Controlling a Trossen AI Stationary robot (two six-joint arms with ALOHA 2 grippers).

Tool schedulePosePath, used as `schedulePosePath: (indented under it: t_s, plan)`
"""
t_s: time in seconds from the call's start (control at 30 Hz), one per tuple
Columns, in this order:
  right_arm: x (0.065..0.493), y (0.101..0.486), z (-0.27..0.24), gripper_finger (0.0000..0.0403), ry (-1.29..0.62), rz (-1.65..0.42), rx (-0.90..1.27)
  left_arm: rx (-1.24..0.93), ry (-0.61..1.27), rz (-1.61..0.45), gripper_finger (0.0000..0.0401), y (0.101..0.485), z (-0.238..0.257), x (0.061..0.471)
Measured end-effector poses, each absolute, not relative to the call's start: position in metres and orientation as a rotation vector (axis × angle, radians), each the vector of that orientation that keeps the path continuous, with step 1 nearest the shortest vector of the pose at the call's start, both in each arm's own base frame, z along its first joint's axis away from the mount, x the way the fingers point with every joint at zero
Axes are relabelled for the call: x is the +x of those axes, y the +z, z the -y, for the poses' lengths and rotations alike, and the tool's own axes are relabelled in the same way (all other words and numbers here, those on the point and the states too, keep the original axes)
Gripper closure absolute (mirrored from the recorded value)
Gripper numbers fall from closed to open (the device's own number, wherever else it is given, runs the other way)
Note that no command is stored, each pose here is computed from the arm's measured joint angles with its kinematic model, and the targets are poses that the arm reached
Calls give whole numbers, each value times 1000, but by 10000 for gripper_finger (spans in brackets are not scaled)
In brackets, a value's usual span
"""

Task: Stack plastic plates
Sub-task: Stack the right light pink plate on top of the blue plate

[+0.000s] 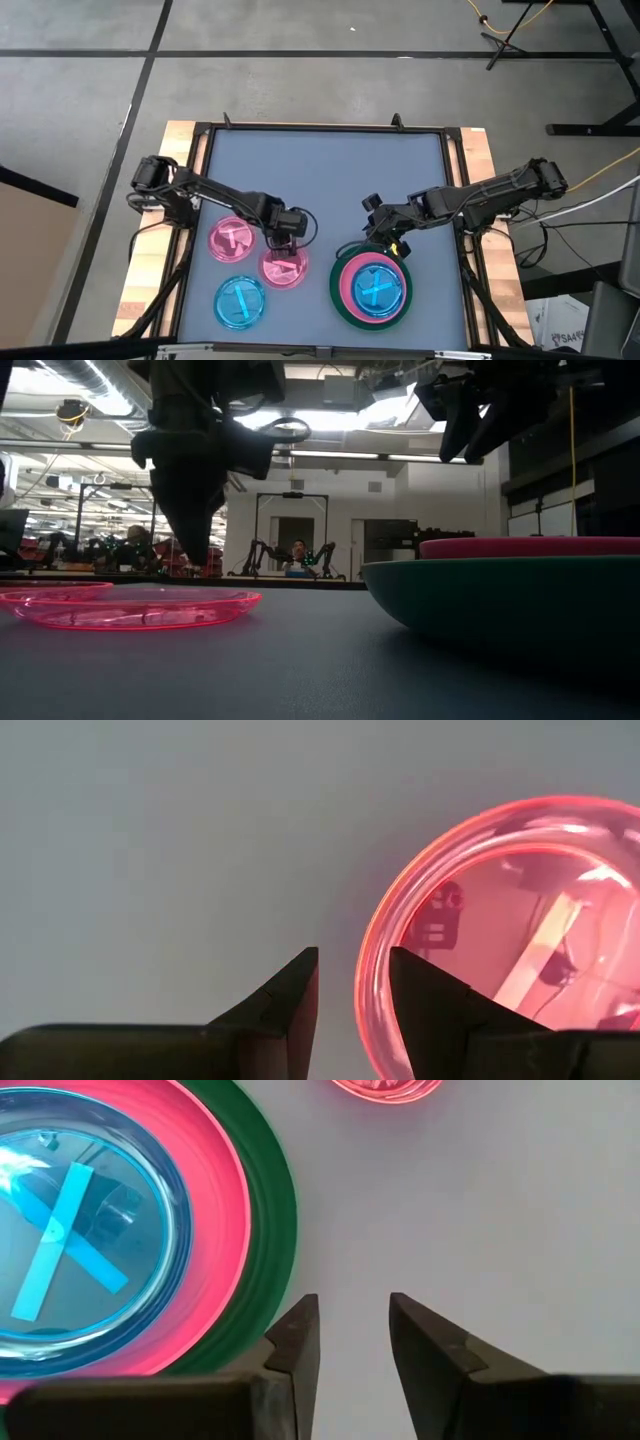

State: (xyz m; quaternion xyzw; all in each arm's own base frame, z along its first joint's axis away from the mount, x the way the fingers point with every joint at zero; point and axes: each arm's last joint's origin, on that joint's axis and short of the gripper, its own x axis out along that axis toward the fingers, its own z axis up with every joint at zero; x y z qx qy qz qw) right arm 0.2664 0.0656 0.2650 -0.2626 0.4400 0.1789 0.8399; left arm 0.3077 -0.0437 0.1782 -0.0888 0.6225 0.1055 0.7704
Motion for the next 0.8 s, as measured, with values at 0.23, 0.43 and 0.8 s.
schedulePosePath:
  t_s: [0.23,0.43,0.8]
  plan:
    - [266,265,-66,290,380,-931,-554,-221,196,-1353,283,175,41,311]
    - [266,265,-66,290,381,-930,-553,-211,178,-1349,283,175,37,312]
    - [266,265,-66,290,378,-930,-555,-200,119,-1336,283,163,35,322]
